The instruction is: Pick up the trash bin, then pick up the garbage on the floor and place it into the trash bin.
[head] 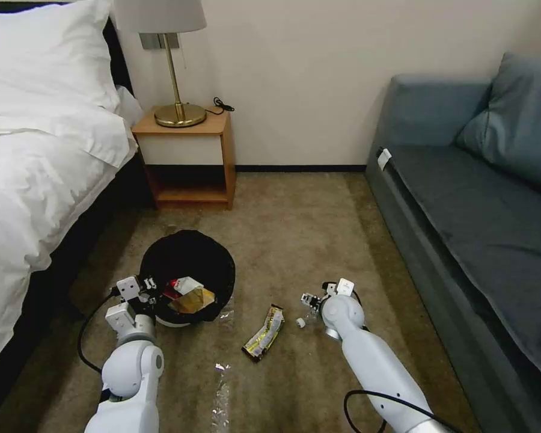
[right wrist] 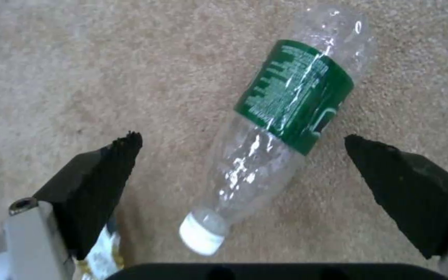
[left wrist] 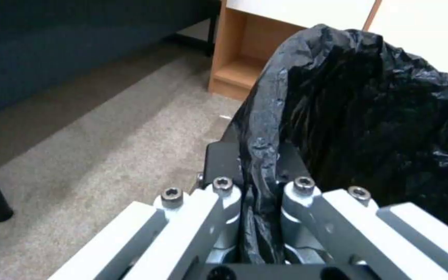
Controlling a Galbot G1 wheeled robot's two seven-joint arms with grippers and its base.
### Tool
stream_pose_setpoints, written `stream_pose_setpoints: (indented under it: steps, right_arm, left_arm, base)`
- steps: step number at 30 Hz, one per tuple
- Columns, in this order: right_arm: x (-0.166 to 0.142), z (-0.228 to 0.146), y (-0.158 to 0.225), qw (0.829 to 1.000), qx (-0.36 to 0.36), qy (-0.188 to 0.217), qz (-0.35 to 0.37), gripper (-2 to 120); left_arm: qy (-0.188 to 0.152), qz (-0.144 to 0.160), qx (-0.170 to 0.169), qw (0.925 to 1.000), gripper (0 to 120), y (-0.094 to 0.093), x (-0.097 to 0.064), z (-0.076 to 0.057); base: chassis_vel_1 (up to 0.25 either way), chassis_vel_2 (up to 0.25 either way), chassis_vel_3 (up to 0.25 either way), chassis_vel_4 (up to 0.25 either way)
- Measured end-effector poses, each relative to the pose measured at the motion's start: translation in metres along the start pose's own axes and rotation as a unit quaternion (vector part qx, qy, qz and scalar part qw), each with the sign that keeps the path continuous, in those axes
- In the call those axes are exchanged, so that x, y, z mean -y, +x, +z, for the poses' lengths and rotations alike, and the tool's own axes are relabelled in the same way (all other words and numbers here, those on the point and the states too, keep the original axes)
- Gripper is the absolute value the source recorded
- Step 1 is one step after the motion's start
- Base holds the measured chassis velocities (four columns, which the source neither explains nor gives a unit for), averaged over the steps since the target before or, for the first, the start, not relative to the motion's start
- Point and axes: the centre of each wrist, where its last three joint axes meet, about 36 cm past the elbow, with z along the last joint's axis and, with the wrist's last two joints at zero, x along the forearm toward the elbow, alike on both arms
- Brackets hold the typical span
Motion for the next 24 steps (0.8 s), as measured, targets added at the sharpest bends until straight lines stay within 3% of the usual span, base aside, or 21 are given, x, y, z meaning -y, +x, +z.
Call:
stream_pose_setpoints:
  steps: [24]
  right_arm:
    - [0.005,0.007,-0.04,0.999,0.002,-0.021,0.025,100]
  left_arm:
    - [-0.005,-0.004,0.001,1.0,5,0.007,0.004,-0.001]
  base:
    - [0.0,0.0,0.0,0.0]
